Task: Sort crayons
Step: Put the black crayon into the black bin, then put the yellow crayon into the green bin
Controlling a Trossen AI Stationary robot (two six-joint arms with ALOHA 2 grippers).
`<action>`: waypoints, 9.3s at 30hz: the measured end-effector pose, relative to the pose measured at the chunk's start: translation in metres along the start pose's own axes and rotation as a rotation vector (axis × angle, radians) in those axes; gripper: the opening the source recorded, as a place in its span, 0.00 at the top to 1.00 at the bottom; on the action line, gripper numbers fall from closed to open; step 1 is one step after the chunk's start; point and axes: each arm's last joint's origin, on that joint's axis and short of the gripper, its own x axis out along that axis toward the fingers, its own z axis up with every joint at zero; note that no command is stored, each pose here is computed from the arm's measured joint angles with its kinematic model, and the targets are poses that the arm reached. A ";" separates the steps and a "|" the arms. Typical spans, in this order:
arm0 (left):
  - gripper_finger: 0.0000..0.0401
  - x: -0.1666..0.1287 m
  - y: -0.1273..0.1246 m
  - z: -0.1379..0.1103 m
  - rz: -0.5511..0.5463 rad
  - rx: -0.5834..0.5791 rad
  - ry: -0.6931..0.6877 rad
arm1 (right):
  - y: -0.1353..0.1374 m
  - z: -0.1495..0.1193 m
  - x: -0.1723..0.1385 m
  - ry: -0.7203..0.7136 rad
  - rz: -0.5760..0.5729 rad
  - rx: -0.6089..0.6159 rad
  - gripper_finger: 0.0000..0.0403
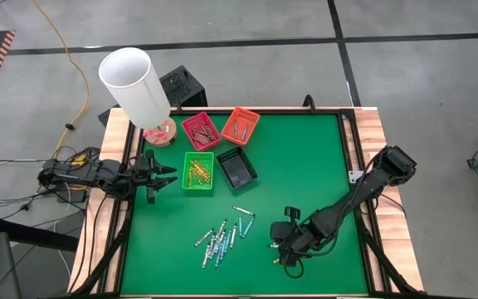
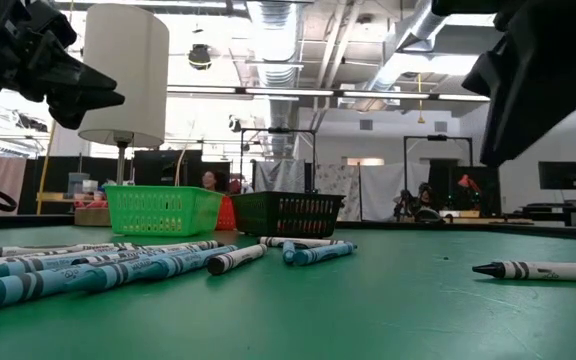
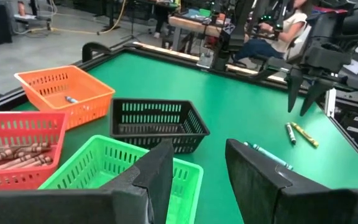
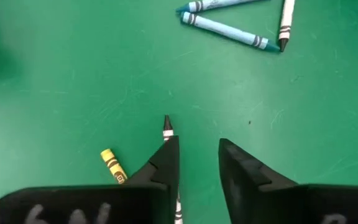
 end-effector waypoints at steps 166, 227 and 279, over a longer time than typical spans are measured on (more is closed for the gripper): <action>0.66 -0.001 0.008 -0.011 0.190 -0.079 0.065 | -0.188 0.160 0.091 -0.253 -0.232 0.268 0.73; 0.66 -0.001 0.007 -0.012 0.178 -0.079 0.086 | 0.071 -0.005 0.055 0.340 0.038 -0.473 0.72; 0.66 -0.001 0.008 -0.014 0.200 -0.069 0.095 | -0.013 0.096 0.060 0.065 0.013 -0.331 1.00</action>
